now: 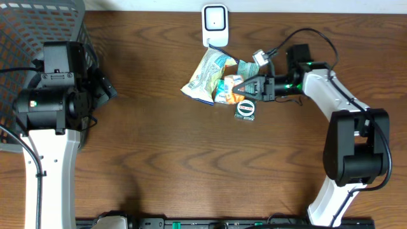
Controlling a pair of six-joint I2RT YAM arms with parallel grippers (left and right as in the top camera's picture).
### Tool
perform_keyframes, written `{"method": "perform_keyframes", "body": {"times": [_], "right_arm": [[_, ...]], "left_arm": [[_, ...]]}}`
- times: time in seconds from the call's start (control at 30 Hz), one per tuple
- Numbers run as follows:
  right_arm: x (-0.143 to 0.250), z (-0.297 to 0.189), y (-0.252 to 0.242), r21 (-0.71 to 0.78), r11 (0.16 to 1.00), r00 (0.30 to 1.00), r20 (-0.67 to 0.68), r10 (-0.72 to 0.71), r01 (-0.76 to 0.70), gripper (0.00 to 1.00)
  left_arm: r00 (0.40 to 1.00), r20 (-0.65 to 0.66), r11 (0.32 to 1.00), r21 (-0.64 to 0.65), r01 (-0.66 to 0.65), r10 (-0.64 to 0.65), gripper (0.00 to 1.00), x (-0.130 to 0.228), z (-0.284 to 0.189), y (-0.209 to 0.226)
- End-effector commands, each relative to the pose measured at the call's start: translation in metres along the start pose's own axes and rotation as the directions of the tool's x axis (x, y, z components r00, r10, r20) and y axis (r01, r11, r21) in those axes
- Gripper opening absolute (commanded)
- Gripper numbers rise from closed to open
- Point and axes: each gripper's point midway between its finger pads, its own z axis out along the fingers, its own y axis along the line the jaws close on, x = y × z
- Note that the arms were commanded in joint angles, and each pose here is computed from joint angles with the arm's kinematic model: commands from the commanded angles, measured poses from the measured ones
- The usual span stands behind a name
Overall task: Scan the item barcode
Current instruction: 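Hold the orange-striped pack with the right gripper under the scanner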
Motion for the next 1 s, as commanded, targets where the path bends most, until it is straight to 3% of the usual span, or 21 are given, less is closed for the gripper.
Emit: {"method": "perform_keyframes", "body": {"times": [0.0, 0.47, 0.97], "right_arm": [[-0.009, 0.008, 0.014, -0.048, 0.999, 1.0, -0.005, 0.019, -0.019, 0.01], [0.0, 0.043, 0.011, -0.026, 0.999, 0.996, -0.091, 0.015, -0.018, 0.01], [0.003, 0.046, 0.011, -0.019, 0.999, 0.995, -0.1, 0.025, -0.027, 0.01]], "left_arm": [[1.0, -0.001, 1.0, -0.02, 0.02, -0.02, 0.98, 0.0, 0.003, 0.004], [1.0, -0.001, 1.0, -0.02, 0.02, -0.02, 0.98, 0.0, 0.003, 0.004], [1.0, -0.001, 1.0, -0.02, 0.02, -0.02, 0.98, 0.0, 0.003, 0.004]]}}
